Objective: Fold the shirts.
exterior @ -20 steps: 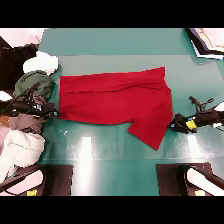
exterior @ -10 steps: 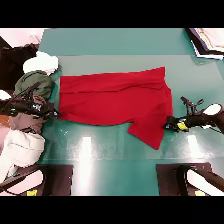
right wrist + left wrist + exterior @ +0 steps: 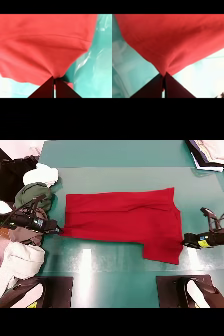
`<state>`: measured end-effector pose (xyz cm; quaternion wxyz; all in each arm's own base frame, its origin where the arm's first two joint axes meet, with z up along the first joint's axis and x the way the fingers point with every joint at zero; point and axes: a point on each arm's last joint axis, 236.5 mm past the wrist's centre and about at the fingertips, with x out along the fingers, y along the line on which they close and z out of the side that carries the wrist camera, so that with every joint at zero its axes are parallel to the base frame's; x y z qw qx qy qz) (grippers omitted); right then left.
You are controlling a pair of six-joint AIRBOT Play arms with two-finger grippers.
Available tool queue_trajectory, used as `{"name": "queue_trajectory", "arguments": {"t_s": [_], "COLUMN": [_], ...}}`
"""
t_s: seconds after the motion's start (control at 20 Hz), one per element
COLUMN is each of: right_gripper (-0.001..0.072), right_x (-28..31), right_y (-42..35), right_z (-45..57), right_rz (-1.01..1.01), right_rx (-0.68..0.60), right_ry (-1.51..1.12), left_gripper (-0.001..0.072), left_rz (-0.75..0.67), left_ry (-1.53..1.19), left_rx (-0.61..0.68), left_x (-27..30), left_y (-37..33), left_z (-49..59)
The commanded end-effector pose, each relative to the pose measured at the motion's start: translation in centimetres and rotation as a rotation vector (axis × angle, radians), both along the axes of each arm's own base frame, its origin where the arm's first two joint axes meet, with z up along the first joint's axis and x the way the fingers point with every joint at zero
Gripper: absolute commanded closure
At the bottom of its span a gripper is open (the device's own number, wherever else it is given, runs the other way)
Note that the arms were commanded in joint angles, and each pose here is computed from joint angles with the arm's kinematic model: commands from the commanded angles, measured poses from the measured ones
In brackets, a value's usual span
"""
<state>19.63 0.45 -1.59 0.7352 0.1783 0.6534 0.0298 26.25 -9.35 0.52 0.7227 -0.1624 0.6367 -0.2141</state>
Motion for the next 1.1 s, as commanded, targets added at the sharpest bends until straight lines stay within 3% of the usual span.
{"name": "queue_trajectory", "arguments": {"t_s": [0.0,0.45,0.7,1.05], "right_gripper": [0.0698,0.0697,0.0698,0.0698], "right_x": [-0.9,10.5,18.4,25.9], "right_y": [0.1,1.4,1.2,0.2], "right_z": [2.5,7.4,6.3,3.8], "right_rz": [0.004,0.105,0.083,0.051], "right_rx": [-0.047,-0.095,-0.090,-0.081], "right_ry": [-0.075,-0.293,-0.299,-0.283], "left_gripper": [0.0683,0.0682,0.0682,0.0682], "left_rz": [-0.104,0.095,0.305,0.324], "left_ry": [-0.032,-0.350,-0.510,-0.441], "left_rx": [0.040,0.130,0.179,0.207], "left_x": [-2.0,6.8,11.6,15.9], "left_y": [-2.6,-0.4,2.5,3.0], "left_z": [1.2,3.3,5.3,0.3]}}
